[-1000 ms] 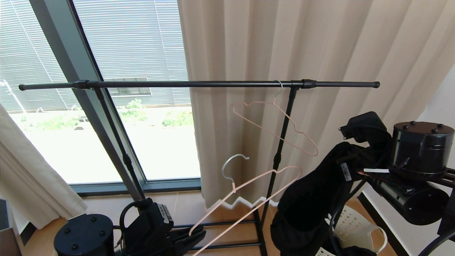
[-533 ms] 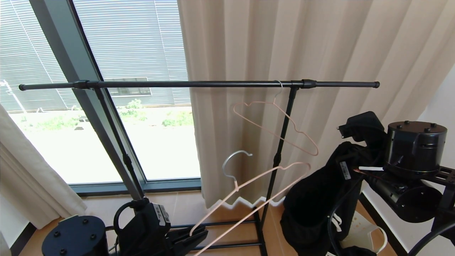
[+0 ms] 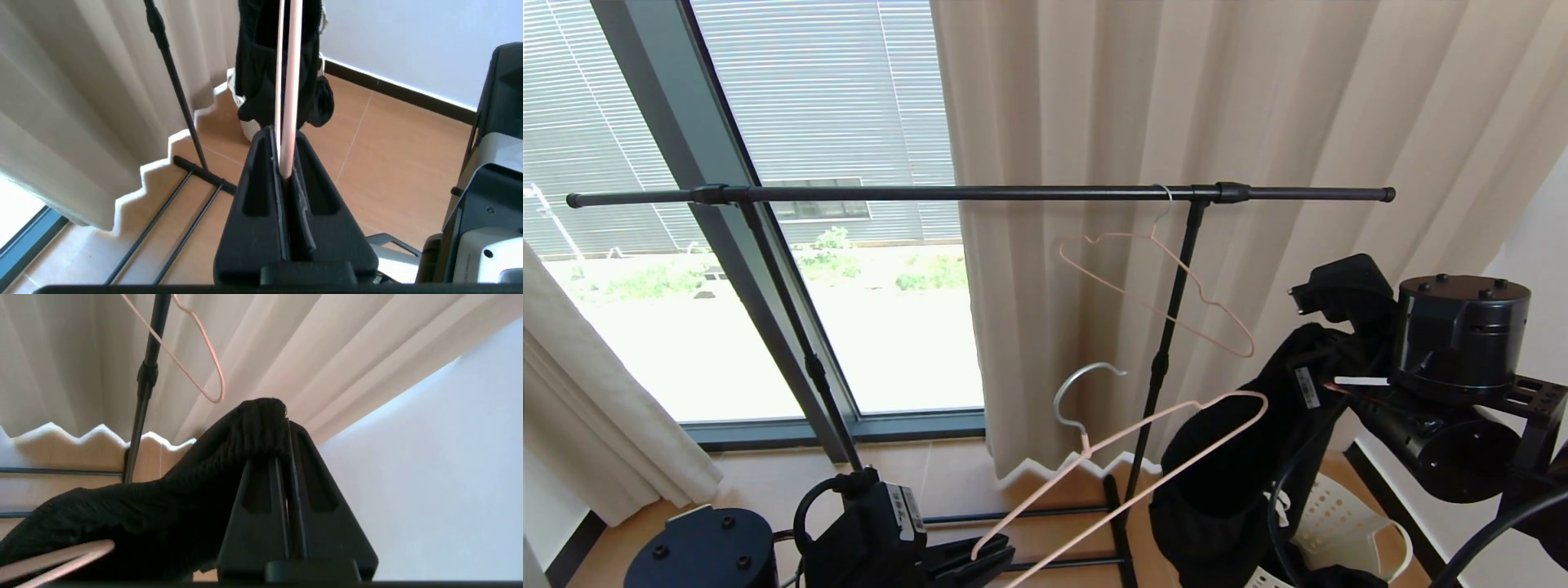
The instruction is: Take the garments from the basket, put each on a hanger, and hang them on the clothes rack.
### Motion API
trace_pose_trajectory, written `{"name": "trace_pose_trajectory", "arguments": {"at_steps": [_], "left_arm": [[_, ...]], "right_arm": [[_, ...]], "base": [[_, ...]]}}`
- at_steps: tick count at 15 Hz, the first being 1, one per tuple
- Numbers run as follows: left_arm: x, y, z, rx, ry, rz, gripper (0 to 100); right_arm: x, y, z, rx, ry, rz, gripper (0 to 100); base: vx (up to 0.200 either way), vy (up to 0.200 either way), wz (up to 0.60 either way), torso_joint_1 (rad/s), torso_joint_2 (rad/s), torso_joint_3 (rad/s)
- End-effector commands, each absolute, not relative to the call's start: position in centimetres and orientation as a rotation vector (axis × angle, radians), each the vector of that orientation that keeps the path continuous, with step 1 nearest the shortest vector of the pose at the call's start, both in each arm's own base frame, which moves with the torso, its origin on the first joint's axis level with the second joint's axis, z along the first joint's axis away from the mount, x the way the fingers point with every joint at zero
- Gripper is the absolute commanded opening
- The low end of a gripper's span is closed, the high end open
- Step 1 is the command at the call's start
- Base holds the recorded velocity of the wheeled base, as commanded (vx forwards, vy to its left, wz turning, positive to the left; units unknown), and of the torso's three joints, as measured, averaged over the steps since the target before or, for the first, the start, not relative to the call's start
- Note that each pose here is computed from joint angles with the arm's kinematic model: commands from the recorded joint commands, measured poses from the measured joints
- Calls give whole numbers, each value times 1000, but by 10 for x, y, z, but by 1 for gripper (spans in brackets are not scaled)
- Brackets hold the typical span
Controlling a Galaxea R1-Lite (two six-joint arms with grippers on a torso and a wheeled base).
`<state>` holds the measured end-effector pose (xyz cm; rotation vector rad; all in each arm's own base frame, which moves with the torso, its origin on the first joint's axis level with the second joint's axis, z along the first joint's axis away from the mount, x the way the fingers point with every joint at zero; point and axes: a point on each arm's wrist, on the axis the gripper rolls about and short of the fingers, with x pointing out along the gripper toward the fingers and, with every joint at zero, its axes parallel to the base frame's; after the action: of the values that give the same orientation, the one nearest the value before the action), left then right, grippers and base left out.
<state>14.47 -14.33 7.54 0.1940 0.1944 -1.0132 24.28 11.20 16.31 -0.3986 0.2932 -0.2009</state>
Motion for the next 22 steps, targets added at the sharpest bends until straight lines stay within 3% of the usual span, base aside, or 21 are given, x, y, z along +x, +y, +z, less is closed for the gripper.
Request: {"name": "trace_pose_trajectory", "arguments": {"at_steps": [1,14,22], "left_arm": [[144,-144,75,195,197,-1019,0],[148,-150,70,167,233,-1010,0],[162,-162,73,151,192,-879,0]], "right_arm": [[243,113,163,-401,293,-196,0],[216,150,159,-433,269,-78,0],[198,172,161,-401,231,-9,0]], "base": [[0,0,0,0,0,0],[0,0,0,0,0,0],[0,0,0,0,0,0]]}}
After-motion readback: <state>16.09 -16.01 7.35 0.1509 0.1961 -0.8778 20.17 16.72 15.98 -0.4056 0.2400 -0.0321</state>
